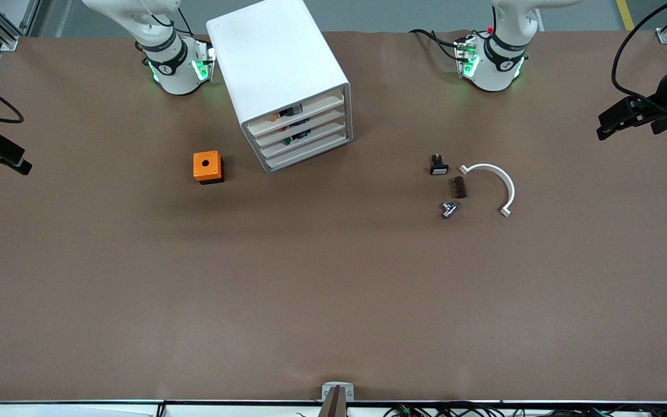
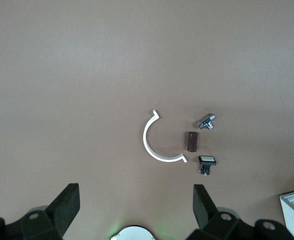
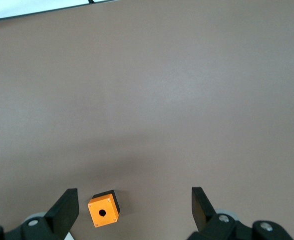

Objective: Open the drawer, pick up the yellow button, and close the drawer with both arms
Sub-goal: 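Move the left gripper toward the white drawer cabinet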

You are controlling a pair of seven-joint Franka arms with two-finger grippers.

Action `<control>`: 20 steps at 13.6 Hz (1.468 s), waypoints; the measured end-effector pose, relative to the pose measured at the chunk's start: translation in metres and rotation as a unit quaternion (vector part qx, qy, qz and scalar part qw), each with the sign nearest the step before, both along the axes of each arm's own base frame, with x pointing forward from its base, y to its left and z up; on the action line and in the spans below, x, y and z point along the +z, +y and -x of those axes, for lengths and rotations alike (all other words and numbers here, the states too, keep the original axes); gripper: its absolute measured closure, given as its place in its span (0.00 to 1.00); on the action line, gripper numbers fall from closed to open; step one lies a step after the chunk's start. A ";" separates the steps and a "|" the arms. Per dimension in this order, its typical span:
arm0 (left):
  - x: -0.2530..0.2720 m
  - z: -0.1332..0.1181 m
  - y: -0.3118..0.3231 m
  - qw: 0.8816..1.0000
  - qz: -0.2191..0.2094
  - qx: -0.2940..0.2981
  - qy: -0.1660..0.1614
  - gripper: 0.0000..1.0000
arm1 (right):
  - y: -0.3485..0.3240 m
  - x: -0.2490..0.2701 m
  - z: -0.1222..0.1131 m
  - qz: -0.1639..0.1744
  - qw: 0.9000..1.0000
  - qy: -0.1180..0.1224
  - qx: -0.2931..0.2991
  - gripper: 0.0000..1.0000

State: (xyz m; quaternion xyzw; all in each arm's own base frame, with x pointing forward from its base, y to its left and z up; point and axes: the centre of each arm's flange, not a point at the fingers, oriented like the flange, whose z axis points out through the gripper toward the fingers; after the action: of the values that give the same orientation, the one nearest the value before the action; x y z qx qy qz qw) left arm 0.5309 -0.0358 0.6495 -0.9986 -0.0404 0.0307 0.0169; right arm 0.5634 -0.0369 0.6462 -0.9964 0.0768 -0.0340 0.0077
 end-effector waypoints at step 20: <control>-0.166 -0.081 -0.047 0.992 0.017 0.052 0.113 0.00 | -0.003 -0.002 -0.001 -0.001 1.000 0.002 -0.002 0.00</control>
State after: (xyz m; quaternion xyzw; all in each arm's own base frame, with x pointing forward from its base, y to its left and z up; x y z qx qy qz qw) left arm 0.6122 -0.0831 0.4835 -0.9854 -0.0893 0.1451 0.0030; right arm 0.5640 -0.0395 0.6446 -0.9963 0.0792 -0.0321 0.0087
